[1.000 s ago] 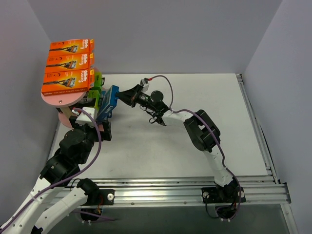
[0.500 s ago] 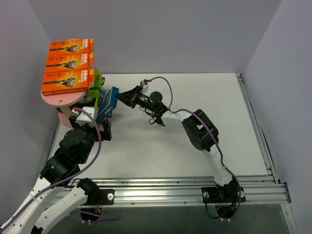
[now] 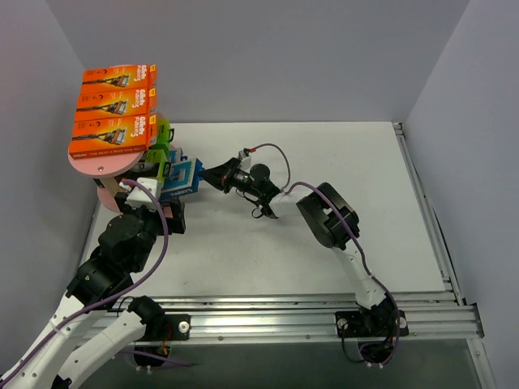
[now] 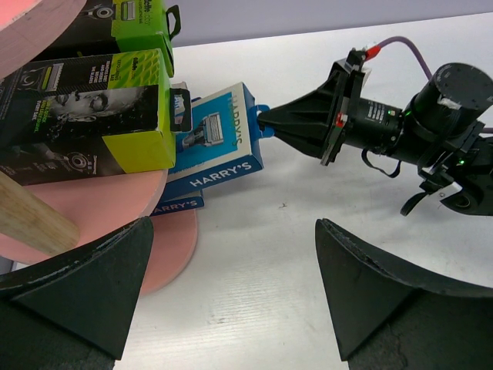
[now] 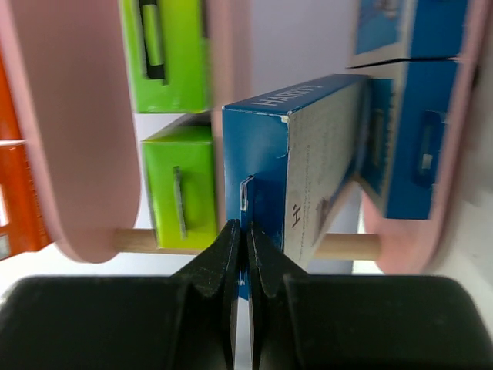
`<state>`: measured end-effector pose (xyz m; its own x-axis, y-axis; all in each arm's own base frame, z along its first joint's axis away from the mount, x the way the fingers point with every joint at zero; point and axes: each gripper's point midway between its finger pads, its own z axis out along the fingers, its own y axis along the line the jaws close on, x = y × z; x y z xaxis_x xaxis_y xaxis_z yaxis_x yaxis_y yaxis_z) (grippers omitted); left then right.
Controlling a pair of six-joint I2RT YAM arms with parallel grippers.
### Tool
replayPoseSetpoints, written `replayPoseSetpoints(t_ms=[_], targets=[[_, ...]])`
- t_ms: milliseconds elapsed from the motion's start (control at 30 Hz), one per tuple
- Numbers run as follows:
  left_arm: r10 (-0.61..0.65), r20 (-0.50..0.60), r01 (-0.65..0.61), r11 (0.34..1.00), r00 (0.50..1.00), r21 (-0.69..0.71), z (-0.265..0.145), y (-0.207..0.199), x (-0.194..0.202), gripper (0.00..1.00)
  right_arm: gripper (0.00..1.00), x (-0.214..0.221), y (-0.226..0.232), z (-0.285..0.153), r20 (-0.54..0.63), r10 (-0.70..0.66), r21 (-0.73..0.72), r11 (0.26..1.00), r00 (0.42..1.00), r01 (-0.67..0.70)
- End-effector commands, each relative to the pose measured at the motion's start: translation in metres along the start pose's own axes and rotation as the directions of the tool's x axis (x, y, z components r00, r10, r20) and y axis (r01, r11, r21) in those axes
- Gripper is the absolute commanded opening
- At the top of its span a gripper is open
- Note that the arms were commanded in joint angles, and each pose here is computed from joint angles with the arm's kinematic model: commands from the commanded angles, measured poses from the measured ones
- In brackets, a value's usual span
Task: Place and organize the shaving razors onto the shelf
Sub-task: Place the shaving razor onto shelf
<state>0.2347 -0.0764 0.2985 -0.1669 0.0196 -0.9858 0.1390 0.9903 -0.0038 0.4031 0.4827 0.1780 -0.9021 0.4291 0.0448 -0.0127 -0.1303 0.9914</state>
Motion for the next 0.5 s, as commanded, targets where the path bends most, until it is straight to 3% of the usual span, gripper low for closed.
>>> replayPoseSetpoints(t_ms=[0, 467], targets=[[-0.034, 0.050, 0.034, 0.999, 0.998, 0.000, -0.001, 0.000, -0.014, 0.95, 0.00, 0.033, 0.139, -0.054, 0.047, -0.285, -0.615, 0.747, 0.957, 0.253], [-0.036, 0.055, 0.037, 0.999, 0.998, -0.014, -0.003, 0.003, -0.015, 0.95, 0.00, 0.022, 0.097, -0.031, 0.036, -0.264, -0.457, 0.854, 0.964, 0.250]])
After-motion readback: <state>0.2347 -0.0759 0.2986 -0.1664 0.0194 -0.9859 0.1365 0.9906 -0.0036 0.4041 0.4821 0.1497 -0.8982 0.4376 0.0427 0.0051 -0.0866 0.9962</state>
